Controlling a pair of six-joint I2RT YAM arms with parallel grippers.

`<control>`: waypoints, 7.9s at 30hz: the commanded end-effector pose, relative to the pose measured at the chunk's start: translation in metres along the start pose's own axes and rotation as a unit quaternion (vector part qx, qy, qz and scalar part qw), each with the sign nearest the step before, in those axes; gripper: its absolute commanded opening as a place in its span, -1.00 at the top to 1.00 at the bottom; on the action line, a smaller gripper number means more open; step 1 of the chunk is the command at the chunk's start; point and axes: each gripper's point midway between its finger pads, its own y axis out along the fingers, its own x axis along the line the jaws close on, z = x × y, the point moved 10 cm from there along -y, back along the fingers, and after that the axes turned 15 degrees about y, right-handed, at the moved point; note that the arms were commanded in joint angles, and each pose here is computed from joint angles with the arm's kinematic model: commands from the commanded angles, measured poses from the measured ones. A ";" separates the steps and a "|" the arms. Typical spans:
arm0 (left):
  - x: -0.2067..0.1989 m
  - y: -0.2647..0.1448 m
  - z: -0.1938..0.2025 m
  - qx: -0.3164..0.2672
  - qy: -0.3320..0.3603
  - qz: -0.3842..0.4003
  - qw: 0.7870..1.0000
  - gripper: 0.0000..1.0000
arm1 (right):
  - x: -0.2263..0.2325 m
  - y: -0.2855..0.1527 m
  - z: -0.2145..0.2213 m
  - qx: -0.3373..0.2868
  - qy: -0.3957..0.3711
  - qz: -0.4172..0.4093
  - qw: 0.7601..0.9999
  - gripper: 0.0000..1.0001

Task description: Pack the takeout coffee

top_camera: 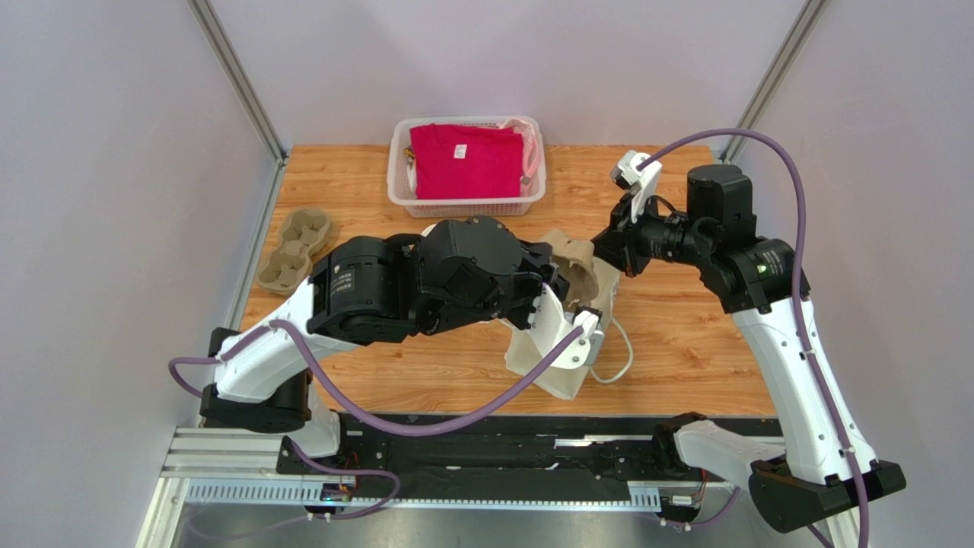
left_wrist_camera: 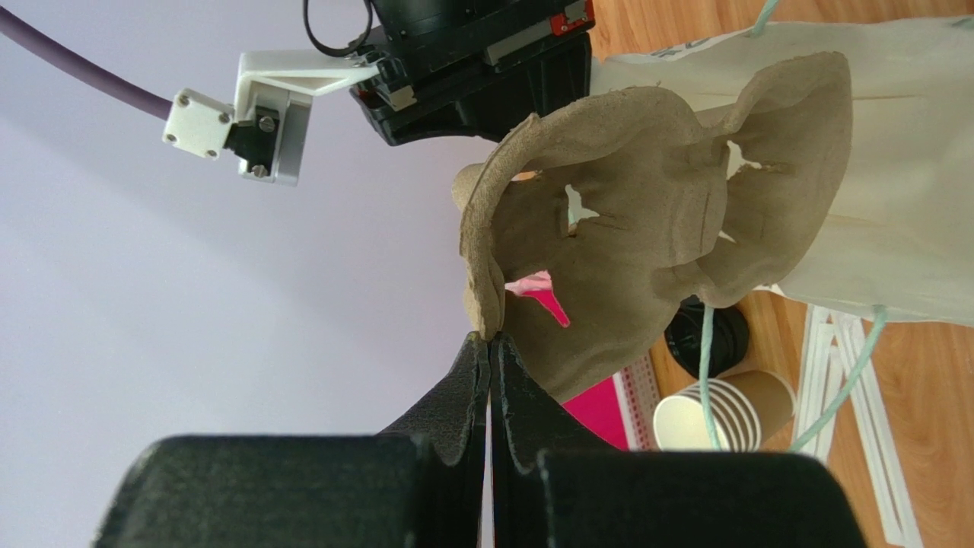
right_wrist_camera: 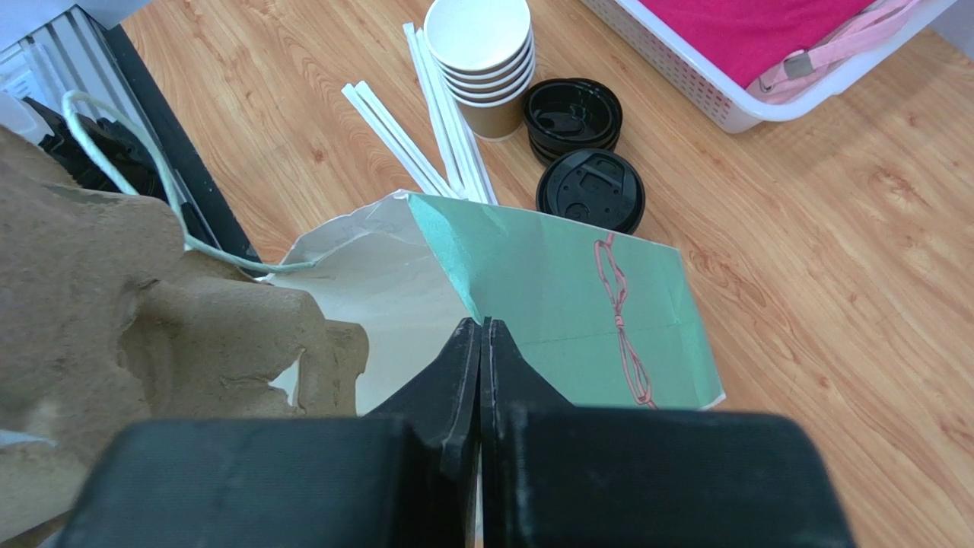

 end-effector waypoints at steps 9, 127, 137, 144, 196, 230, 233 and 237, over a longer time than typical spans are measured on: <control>0.011 -0.005 0.001 0.014 0.026 -0.040 0.999 1.00 | 0.004 0.001 -0.007 -0.004 0.025 -0.007 1.000 1.00; -0.121 0.157 0.025 -0.049 -0.104 0.130 0.985 -0.12 | 0.008 0.016 0.020 0.046 -0.004 -0.146 0.988 1.00; -0.139 0.177 0.027 -0.042 -0.070 0.156 0.984 -0.13 | 0.011 0.013 0.023 0.051 -0.004 -0.165 0.985 1.00; -0.151 0.190 0.031 -0.039 -0.057 0.157 0.985 -0.12 | 0.012 0.015 0.024 0.054 -0.004 -0.178 0.983 1.00; -0.113 0.130 0.036 -0.055 -0.093 0.158 0.982 1.00 | 0.006 0.017 0.021 0.058 -0.042 -0.165 0.984 1.00; -0.097 0.127 0.031 -0.054 -0.069 0.131 0.987 0.09 | 0.009 0.003 -0.005 0.028 -0.141 -0.109 0.984 1.00; -0.096 0.137 0.033 -0.055 -0.064 0.119 0.989 0.03 | 0.011 0.003 -0.003 0.029 -0.139 -0.115 0.983 1.00; -0.099 0.148 0.034 -0.059 -0.054 0.126 0.989 -0.01 | 0.013 0.002 -0.002 0.029 -0.140 -0.120 0.982 1.00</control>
